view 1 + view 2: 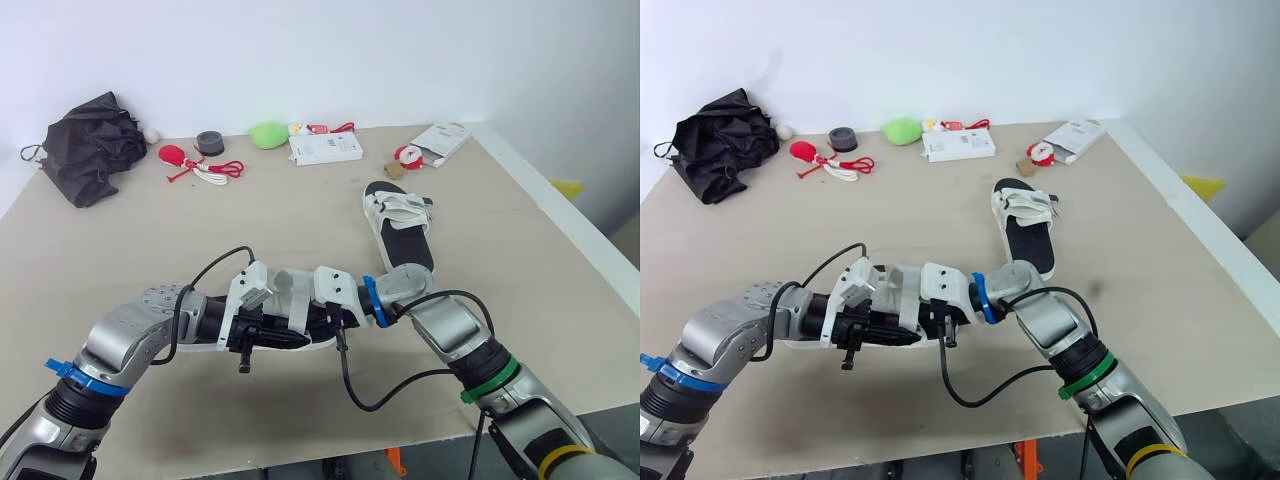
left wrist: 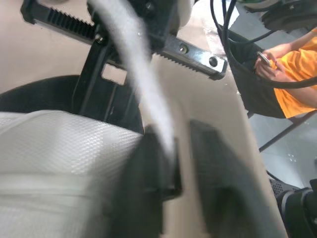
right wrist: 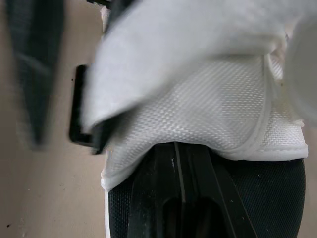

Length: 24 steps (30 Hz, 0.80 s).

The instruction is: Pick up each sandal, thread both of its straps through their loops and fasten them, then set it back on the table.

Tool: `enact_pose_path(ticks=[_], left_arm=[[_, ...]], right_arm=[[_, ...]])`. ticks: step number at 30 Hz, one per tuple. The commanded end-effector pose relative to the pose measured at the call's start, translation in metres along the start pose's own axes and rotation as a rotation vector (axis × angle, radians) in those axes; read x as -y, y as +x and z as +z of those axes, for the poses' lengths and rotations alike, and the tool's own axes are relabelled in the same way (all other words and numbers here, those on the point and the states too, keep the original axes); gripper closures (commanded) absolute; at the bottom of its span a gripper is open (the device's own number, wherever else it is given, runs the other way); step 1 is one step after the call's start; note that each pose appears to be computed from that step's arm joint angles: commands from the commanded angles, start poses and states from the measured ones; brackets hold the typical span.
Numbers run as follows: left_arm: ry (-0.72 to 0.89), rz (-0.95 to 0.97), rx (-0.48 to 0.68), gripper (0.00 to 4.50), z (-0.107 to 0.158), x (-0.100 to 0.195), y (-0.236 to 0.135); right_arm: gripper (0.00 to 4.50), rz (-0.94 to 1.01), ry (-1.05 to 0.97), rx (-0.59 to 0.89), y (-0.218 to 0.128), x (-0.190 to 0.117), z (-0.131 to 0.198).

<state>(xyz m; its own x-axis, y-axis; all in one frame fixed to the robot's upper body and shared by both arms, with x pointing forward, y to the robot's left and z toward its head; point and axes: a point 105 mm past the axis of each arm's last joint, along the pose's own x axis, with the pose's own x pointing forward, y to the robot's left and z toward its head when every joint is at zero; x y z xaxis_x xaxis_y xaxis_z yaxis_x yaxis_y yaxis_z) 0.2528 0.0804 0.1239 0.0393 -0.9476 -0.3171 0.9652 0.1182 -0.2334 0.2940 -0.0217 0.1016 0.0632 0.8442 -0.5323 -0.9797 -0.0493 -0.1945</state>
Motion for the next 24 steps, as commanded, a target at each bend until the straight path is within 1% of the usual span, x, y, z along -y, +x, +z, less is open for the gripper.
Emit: enact_pose_path(ticks=[1,2,5,7,8,10,13,16,19,21,23,24], left_arm=[[-0.04,0.016,-0.022,1.8,-0.006,-0.004,-0.006],[-0.039,0.01,-0.021,1.41,-0.004,-0.003,-0.008],[-0.049,-0.01,-0.007,1.41,0.006,-0.002,-0.018],[-0.035,-0.01,0.001,1.41,0.018,-0.002,-0.029],[-0.026,0.009,0.019,1.41,0.029,-0.005,-0.037],[-0.026,0.037,0.045,1.41,0.041,-0.01,-0.047],[-0.06,0.076,0.086,1.41,0.051,-0.016,-0.066],[-0.101,0.057,0.111,1.41,0.059,-0.009,-0.083],[-0.123,-0.046,0.073,1.41,0.056,0.016,-0.085],[-0.154,-0.146,-0.027,1.41,0.03,0.046,-0.072],[-0.153,-0.171,-0.081,1.41,0.009,0.059,-0.063],[-0.155,-0.159,-0.094,1.41,-0.001,0.06,-0.059]], right_arm=[[4.5,-0.01,0.107,-0.162,0.002,-0.005,-0.046],[4.5,-0.009,0.107,-0.161,0.002,-0.005,-0.046],[4.5,-0.008,0.107,-0.161,0.002,-0.005,-0.046],[4.5,-0.007,0.106,-0.16,0.002,-0.005,-0.046],[4.5,-0.007,0.105,-0.16,0.002,-0.005,-0.046],[4.5,-0.006,0.105,-0.16,0.002,-0.006,-0.046],[4.5,-0.004,0.105,-0.158,0.002,-0.006,-0.046],[4.5,-0.003,0.105,-0.159,0.002,-0.006,-0.046],[4.5,-0.001,0.105,-0.158,0.002,-0.006,-0.046],[4.5,0.0,0.107,-0.158,0.002,-0.006,-0.046],[4.5,0.001,0.107,-0.158,0.002,-0.006,-0.046],[4.5,0.003,0.108,-0.158,0.003,-0.006,-0.046]])
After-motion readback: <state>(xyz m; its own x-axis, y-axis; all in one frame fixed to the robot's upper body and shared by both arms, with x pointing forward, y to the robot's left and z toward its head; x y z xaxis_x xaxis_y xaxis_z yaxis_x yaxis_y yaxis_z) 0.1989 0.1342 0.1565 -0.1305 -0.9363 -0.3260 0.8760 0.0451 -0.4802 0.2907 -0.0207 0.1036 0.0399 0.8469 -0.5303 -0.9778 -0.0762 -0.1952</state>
